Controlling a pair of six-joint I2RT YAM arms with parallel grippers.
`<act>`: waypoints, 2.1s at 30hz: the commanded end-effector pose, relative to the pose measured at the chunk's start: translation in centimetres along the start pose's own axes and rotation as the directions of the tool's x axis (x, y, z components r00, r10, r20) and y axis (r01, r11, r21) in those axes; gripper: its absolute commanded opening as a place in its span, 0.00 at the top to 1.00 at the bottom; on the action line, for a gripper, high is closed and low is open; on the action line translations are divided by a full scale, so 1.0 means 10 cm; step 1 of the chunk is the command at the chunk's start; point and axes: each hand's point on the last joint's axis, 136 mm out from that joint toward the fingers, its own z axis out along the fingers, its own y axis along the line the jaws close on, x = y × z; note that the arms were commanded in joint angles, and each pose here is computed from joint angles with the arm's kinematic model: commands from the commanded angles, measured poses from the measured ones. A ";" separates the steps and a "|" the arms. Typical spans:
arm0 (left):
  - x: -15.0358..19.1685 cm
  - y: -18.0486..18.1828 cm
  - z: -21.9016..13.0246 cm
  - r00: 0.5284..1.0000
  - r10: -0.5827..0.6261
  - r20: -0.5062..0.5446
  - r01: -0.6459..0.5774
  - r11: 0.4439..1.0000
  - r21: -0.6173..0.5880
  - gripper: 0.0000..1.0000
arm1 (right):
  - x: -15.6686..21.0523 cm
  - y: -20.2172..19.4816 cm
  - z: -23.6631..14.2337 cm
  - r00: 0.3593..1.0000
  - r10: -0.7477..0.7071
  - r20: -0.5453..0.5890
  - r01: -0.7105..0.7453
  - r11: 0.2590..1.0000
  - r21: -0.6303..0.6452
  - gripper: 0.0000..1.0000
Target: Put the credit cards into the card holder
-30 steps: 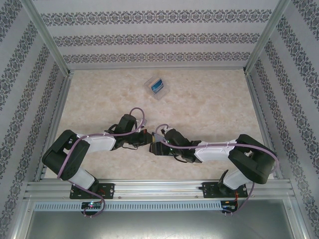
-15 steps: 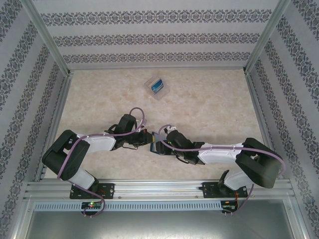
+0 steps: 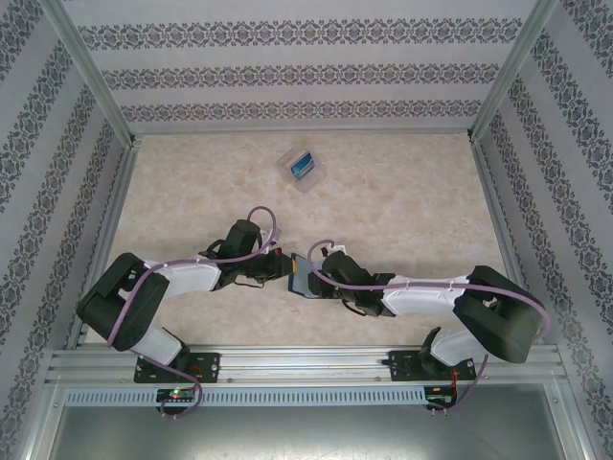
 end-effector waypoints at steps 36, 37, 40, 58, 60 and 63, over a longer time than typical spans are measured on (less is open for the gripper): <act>0.01 -0.06 -0.18 0.998 0.043 0.036 -0.043 0.999 0.008 0.80 | 0.16 -0.03 0.23 0.999 0.020 -0.028 -0.019 0.999 0.036 0.54; 0.01 -0.07 -0.19 0.998 0.046 0.038 -0.046 0.999 0.010 0.80 | 0.16 -0.03 0.23 0.999 0.017 -0.032 -0.015 0.999 0.037 0.54; 0.02 -0.07 -0.20 0.998 0.058 0.039 -0.059 0.998 0.011 0.86 | 0.16 -0.04 0.23 1.000 0.008 -0.028 -0.007 0.999 0.040 0.54; 0.01 -0.10 -0.09 0.999 0.055 0.002 -0.055 0.998 0.044 0.96 | 0.19 -0.03 0.25 0.999 -0.003 -0.049 0.005 0.999 0.036 0.54; 0.01 -0.10 -0.09 0.998 0.056 0.001 -0.056 0.997 0.049 1.00 | 0.19 -0.03 0.25 0.999 -0.003 -0.048 0.005 0.999 0.036 0.54; 0.02 -0.10 -0.08 0.998 0.061 0.001 -0.061 0.997 0.054 1.00 | 0.18 -0.01 0.25 0.999 -0.005 -0.046 0.006 1.000 0.025 0.53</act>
